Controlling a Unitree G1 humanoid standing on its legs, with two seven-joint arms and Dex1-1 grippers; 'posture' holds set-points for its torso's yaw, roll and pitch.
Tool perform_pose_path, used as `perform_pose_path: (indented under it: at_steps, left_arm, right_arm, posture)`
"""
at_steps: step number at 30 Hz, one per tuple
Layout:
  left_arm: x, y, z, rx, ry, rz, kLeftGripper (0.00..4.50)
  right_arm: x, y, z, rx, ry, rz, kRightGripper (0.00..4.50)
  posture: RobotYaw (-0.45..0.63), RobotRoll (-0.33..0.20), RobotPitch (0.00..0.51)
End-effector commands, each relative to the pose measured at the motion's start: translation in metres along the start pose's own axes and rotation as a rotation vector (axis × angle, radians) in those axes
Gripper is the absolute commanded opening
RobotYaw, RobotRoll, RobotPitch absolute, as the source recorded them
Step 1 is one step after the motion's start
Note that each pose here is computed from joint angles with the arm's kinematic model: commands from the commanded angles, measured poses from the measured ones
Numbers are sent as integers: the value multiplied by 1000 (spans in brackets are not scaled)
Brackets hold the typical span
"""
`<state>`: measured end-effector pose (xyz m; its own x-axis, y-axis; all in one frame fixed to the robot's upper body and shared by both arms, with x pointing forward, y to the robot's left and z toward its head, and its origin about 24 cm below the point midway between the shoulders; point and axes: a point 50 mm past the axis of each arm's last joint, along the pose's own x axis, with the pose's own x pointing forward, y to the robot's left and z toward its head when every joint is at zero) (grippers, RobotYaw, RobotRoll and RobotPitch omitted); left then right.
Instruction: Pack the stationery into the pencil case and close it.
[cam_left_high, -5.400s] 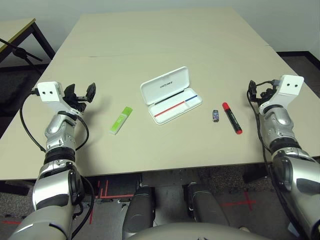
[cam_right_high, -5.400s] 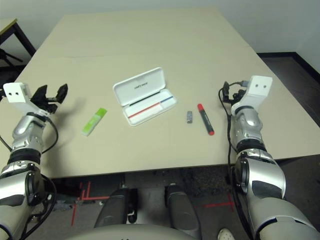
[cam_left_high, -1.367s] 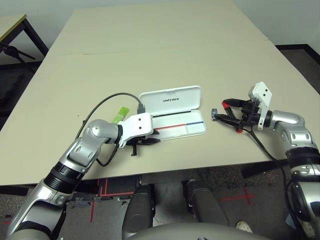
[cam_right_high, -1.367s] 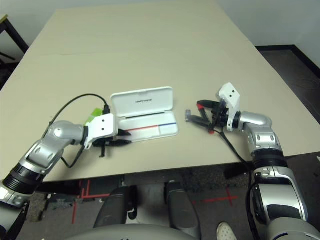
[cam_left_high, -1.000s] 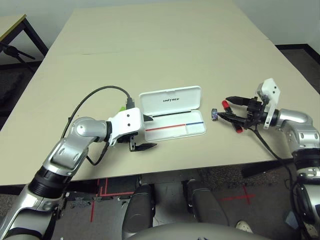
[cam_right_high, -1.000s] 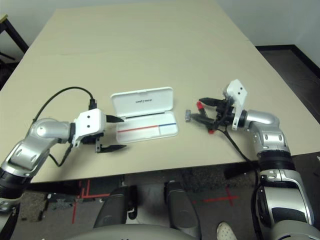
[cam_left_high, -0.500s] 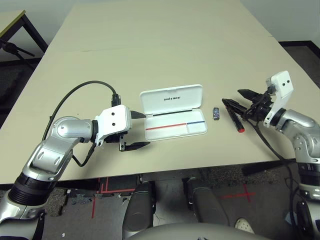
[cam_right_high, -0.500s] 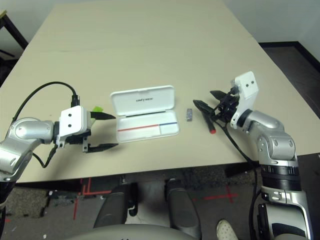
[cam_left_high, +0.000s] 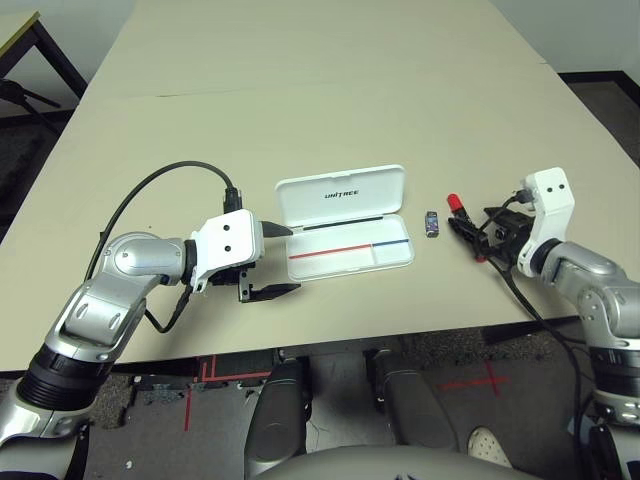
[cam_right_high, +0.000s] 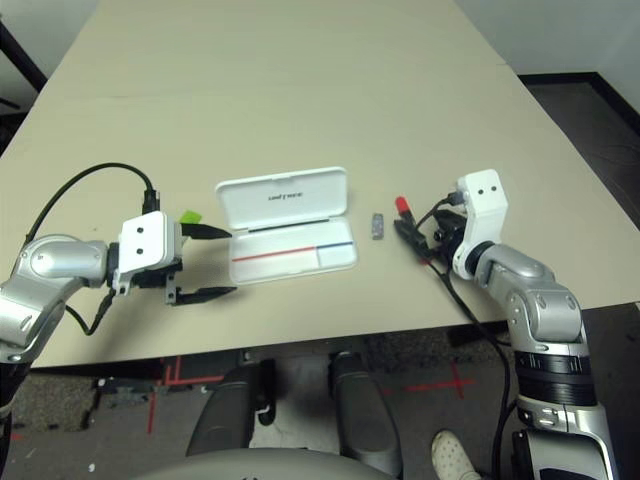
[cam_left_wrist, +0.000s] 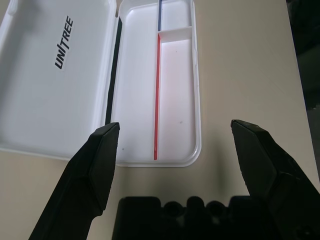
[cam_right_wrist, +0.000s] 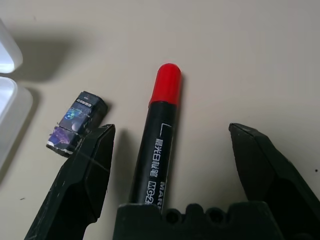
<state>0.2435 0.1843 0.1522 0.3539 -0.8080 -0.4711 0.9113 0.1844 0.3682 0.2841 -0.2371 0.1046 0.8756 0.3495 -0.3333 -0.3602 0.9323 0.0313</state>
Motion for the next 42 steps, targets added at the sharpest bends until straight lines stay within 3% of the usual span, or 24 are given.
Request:
perform_pose_path:
  at_steps: [1, 5, 16, 27, 36, 42]
  left_arm:
    - [0, -1, 5, 29, 0, -17, 4485]
    - [0, -1, 5, 31, 1, -13, 4485]
    - [0, -1, 6, 37, 2, -10, 4500]
    - [0, 0, 5, 43, 3, 1, 4500]
    - [-3, 2, 4, 46, 16, 17, 4500]
    - [-4, 4, 3, 51, 26, 24, 4500]
  right_arm:
    - [8, 5, -11, 11, 73, 23, 4500]
    - [14, 7, -10, 20, 90, 21, 4500]
    - [8, -14, 0, 9, 123, 1, 709]
    - [-4, -34, 56, -173, 53, 216, 613]
    - [-7, -14, 91, -464, 59, 632, 613]
    - [14, 21, 97, -618, 53, 843, 613]
  posture:
    - [-25, 0, 186]
    - [-20, 0, 183]
    - [-13, 0, 173]
    - [-4, 0, 159]
    - [6, 0, 149]
    - [13, 0, 147]
